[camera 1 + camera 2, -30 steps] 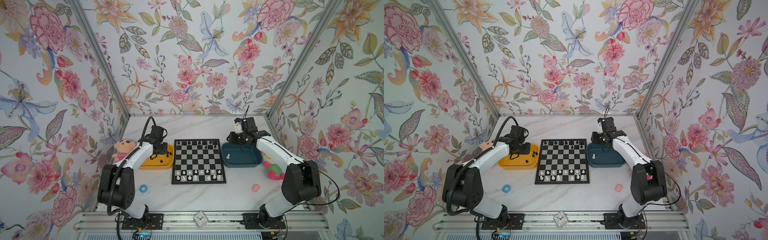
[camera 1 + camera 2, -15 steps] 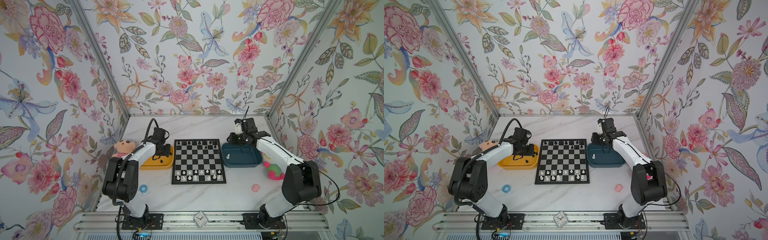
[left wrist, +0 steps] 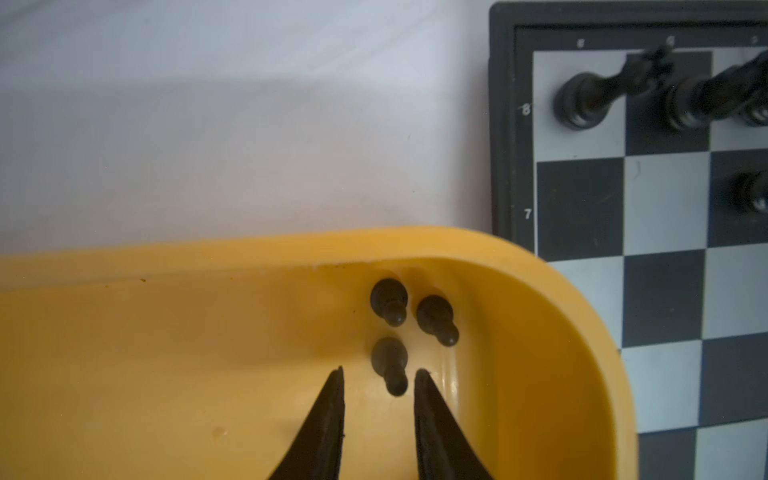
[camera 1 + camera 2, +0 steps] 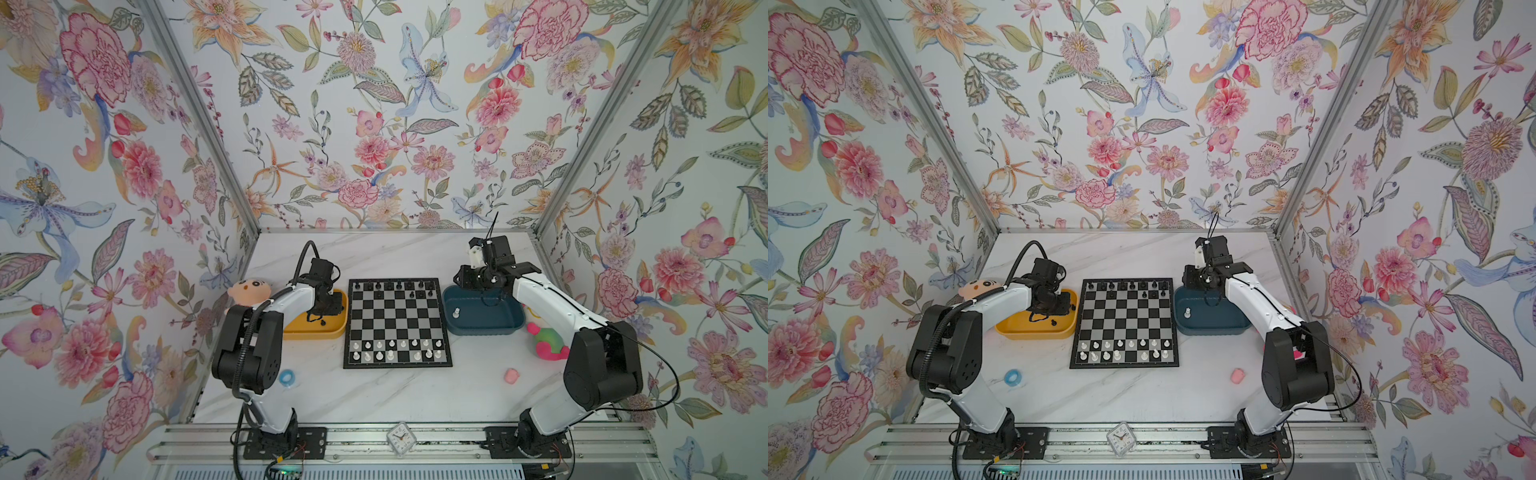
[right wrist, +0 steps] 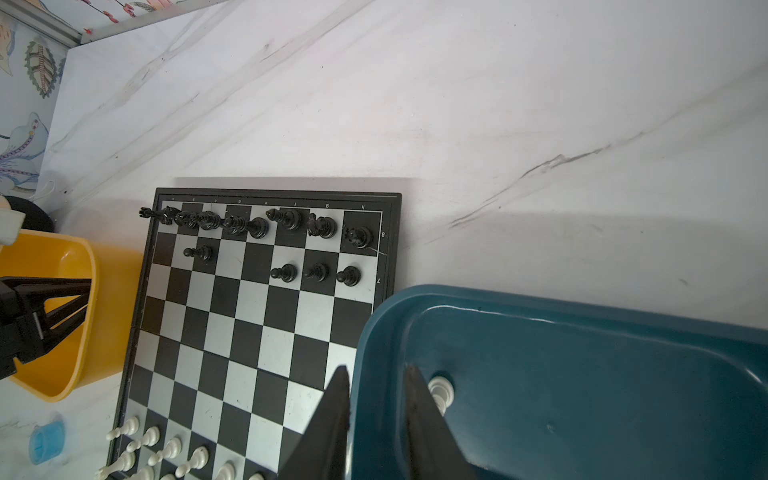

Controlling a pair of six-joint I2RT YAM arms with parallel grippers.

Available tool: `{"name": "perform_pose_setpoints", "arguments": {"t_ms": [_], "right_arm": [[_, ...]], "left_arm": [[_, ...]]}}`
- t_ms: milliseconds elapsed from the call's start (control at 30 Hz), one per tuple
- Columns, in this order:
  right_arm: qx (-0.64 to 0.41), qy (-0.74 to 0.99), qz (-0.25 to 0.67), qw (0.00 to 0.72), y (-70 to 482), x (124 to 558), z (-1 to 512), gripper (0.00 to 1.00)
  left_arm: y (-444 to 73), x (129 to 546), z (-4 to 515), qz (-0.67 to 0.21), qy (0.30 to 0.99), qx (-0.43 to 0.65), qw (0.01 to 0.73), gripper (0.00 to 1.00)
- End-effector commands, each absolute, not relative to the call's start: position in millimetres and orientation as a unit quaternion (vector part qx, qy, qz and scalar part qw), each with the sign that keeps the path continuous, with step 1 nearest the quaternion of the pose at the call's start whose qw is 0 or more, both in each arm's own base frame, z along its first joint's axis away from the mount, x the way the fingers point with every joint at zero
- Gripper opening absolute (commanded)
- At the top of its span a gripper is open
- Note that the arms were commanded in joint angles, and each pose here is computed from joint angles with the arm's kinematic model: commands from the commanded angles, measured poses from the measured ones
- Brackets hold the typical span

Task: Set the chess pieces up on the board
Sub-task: 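Lower the left gripper into the yellow tray and close on another black pawn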

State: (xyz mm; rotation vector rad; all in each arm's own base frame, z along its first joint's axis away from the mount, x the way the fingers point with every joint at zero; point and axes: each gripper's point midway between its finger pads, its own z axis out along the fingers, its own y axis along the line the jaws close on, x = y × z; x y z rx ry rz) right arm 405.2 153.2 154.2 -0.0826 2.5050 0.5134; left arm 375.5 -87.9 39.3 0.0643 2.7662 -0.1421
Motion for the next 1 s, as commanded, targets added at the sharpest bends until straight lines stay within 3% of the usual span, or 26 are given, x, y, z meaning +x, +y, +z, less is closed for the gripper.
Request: {"name": "perform_pose_setpoints", "arguments": {"t_ms": [0,433,967], "right_arm": [[-0.023,0.940,0.188,0.284,150,401,153,0.25],[-0.023,0.940,0.189,0.281,151,402,151,0.25],[-0.022,0.941,0.190,0.281,151,402,151,0.25]], "left_arm": [[-89,371,32,-0.054,0.984,0.023,0.169,0.31],[-92,380,29,-0.055,0.983,0.021,0.172,0.26],[-98,383,32,-0.060,0.982,0.025,0.177,0.08]]}}
